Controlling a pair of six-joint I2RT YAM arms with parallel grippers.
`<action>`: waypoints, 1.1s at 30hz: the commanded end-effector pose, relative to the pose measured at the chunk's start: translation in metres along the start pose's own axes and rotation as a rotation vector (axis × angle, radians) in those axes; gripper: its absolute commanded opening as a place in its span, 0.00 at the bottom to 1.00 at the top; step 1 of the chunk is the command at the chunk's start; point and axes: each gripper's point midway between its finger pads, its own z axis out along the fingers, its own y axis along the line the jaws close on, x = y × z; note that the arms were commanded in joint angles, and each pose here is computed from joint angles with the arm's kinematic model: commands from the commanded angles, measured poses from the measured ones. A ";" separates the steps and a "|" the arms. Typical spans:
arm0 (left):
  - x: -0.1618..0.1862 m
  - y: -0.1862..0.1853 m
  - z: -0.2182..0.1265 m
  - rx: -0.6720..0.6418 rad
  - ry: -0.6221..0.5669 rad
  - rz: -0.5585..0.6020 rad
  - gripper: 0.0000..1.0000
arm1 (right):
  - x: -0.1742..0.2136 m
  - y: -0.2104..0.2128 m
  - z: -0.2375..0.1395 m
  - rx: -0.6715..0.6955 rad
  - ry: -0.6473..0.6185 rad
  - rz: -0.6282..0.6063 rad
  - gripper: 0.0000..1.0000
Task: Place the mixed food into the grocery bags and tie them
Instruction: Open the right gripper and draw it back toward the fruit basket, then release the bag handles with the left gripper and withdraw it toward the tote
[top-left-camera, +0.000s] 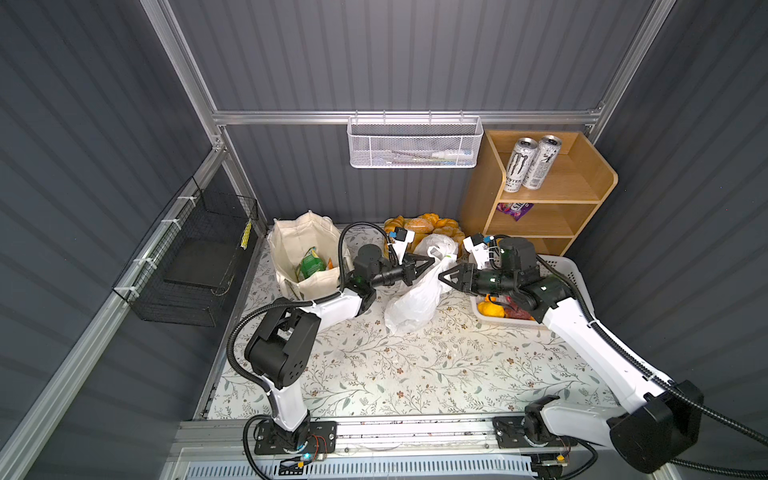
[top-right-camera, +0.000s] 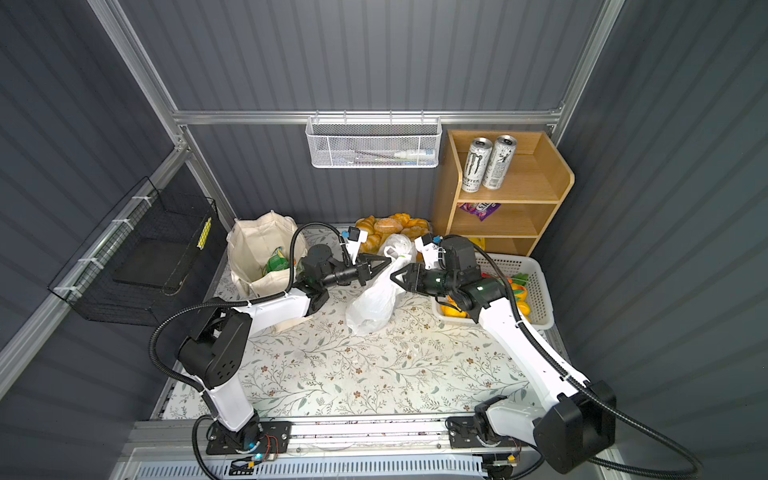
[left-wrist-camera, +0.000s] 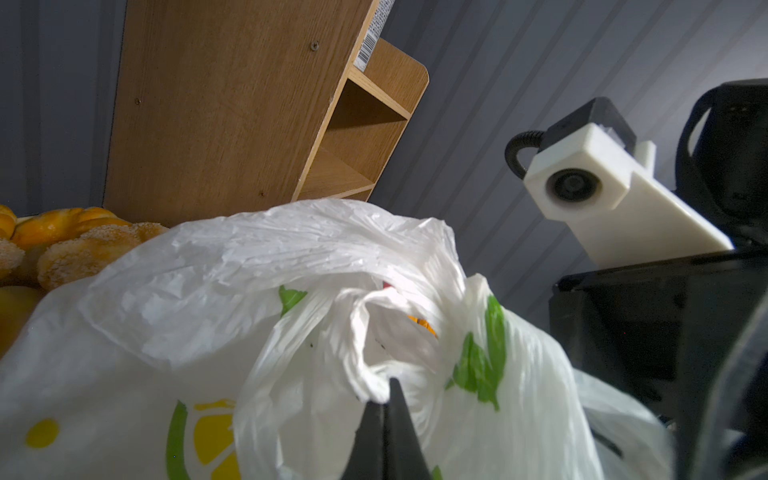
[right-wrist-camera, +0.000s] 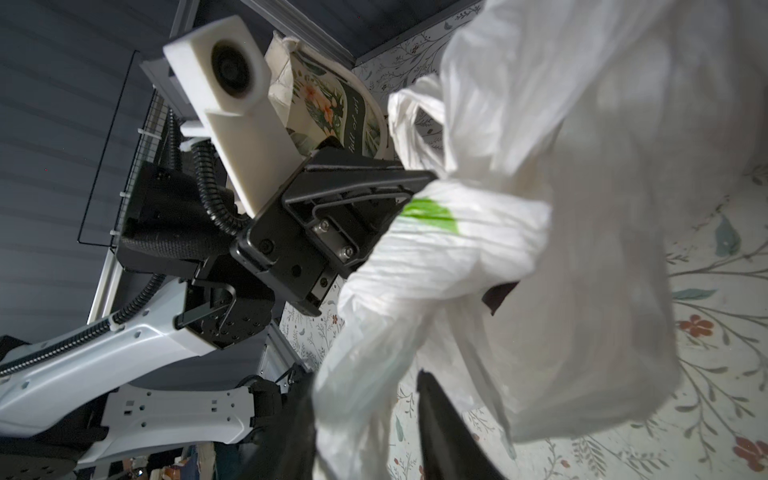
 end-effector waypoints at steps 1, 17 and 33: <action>-0.026 -0.010 -0.005 0.010 -0.055 0.040 0.00 | -0.012 -0.001 -0.004 0.019 -0.030 -0.030 0.06; -0.093 0.055 -0.089 -0.167 -0.311 -0.115 0.00 | -0.003 -0.139 -0.050 0.283 -0.101 0.141 0.00; -0.098 0.091 -0.132 -0.291 -0.381 -0.176 0.00 | -0.004 -0.204 -0.076 0.312 -0.249 0.362 0.00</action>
